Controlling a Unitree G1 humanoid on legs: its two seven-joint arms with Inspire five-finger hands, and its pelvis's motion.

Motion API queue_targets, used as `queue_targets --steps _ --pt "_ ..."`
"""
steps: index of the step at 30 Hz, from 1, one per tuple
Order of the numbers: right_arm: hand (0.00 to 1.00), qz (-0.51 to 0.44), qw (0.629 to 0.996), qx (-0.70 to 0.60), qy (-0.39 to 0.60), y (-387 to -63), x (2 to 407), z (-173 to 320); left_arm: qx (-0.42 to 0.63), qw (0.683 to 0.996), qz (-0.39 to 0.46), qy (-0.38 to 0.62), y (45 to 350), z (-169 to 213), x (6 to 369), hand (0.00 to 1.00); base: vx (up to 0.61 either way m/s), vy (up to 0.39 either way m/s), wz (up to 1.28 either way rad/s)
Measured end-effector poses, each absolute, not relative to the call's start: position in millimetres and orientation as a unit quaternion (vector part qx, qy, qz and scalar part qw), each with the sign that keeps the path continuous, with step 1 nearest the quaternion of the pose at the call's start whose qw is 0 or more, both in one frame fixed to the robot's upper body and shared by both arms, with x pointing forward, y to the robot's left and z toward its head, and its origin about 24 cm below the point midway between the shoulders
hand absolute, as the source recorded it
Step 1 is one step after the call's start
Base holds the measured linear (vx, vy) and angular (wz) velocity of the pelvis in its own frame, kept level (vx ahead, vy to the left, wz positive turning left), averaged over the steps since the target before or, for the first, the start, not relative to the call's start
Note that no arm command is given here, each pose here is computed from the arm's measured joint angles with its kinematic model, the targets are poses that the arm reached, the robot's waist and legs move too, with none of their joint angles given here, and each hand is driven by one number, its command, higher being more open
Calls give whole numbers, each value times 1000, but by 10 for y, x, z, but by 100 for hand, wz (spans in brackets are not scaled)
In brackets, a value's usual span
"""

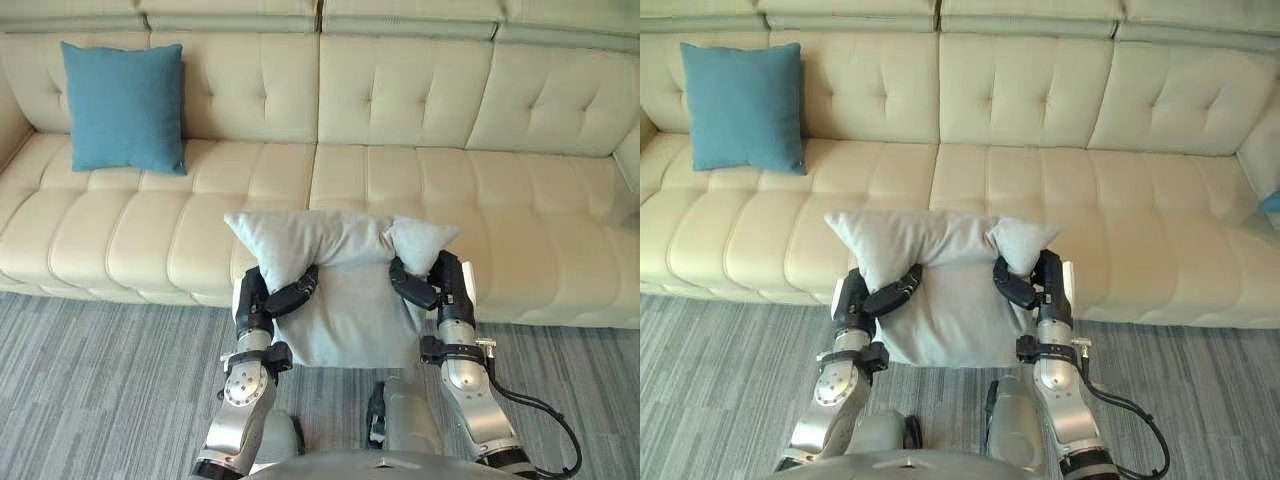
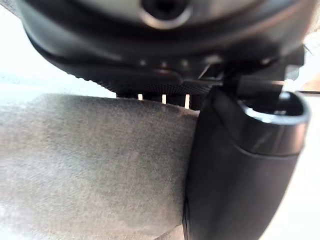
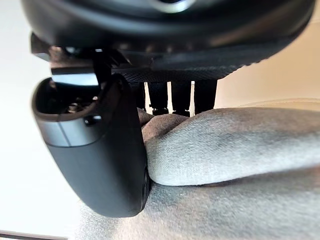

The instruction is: Pick up cushions and gather them together orderly.

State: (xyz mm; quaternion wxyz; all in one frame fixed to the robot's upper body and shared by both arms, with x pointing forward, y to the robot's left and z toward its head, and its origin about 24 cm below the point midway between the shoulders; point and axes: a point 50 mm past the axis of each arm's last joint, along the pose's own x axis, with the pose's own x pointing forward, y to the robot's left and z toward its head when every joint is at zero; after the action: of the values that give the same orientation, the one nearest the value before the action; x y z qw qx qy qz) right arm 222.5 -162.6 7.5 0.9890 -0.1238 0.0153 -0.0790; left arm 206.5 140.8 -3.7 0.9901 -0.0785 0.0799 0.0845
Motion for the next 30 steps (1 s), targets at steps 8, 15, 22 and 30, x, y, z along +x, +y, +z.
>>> queue_targets --steps 8,15,22,30 --pt "0 -95 985 -139 41 -1774 2156 7 -89 988 57 110 1256 -167 2052 0 348 -118 24" --pt "0 -124 985 -117 23 -1811 2028 120 -102 986 37 125 1169 -224 1963 0 205 44 -5" --pt "0 -126 985 -91 72 -1702 1973 -63 -72 986 41 145 1308 -307 1878 0 144 243 -22" --pt "0 -126 982 -128 65 -1717 1983 -50 -51 990 18 134 1314 -259 1915 0 57 27 -23"
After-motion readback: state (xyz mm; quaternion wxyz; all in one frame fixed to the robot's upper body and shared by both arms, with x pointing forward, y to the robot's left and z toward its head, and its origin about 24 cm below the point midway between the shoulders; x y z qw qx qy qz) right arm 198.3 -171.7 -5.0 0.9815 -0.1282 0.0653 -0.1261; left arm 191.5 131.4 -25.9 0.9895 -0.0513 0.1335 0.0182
